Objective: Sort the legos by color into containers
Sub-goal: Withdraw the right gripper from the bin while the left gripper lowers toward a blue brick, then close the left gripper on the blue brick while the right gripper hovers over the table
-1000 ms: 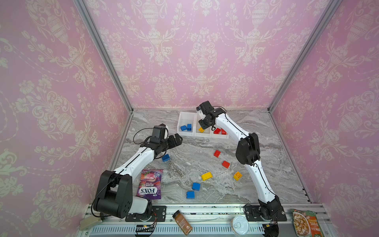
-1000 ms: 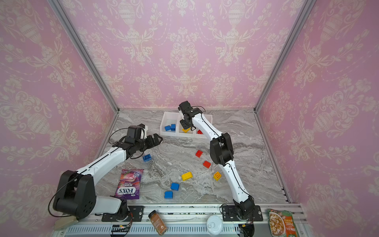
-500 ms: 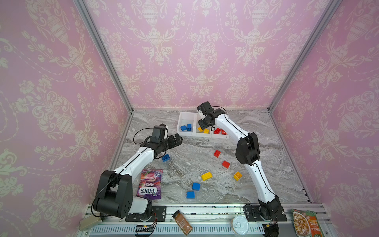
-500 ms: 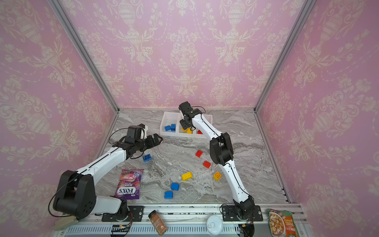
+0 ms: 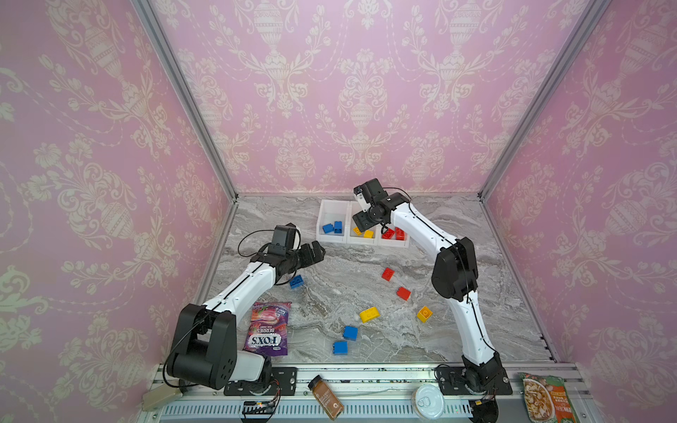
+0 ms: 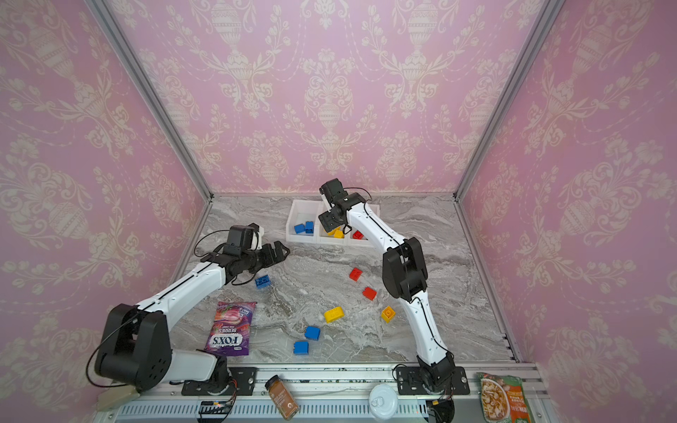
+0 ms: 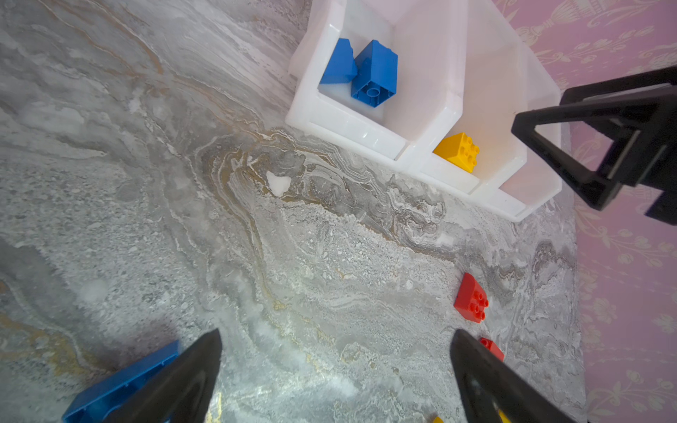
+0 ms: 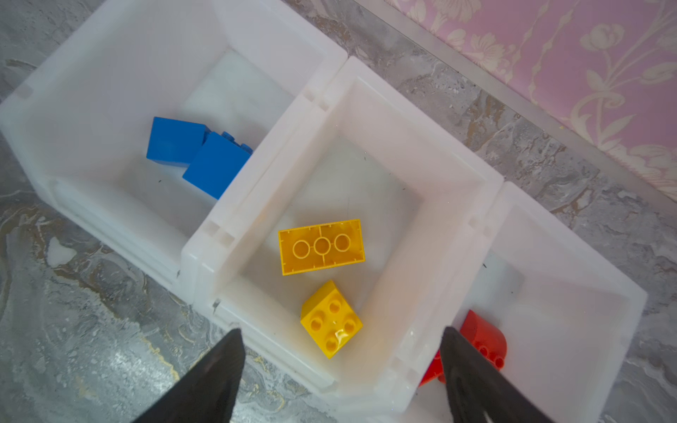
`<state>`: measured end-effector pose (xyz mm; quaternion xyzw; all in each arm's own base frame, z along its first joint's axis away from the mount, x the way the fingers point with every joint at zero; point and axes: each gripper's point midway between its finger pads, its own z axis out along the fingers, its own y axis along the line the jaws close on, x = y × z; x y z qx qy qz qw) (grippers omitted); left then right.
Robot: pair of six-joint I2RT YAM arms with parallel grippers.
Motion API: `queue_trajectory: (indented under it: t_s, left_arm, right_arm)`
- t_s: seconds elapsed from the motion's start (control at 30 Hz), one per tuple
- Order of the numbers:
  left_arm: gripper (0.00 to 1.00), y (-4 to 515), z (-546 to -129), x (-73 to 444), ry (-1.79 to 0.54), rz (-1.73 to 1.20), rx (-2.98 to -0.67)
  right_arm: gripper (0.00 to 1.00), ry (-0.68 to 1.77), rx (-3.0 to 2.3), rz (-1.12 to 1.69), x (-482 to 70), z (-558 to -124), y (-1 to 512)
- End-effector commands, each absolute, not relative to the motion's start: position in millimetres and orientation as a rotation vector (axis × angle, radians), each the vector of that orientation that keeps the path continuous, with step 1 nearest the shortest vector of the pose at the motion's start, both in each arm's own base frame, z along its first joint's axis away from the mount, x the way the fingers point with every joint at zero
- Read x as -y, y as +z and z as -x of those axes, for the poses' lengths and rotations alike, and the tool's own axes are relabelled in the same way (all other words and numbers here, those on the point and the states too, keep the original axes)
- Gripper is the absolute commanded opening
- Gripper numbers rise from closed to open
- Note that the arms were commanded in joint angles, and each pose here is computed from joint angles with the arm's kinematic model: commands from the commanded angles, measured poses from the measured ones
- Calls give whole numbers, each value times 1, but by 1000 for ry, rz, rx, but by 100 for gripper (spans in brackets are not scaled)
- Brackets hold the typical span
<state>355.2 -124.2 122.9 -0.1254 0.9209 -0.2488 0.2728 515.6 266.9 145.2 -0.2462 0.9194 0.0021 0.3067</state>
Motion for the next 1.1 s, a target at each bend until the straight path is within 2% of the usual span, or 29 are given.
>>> queue_trajectory:
  t_s: [0.0, 0.13, 0.4, 0.67, 1.07]
  left_arm:
    - [99, 129, -351, 108, -552, 345, -2508]
    - [99, 121, -337, 87, -370, 420, -2606]
    - [99, 103, -308, 76, -236, 431, -2753]
    - [96, 71, -296, 58, -12, 444, -2887]
    - [92, 52, -309, 59, 9, 524, -2899]
  right_arm:
    - [91, 51, -2397, 657, -275, -499, 168]
    - [100, 89, -2393, 662, -274, -478, 182]
    - [100, 250, -2403, 625, -271, -429, 195]
    - [100, 478, -2436, 585, -269, -377, 185]
    - [100, 737, -2504, 519, -258, -313, 150]
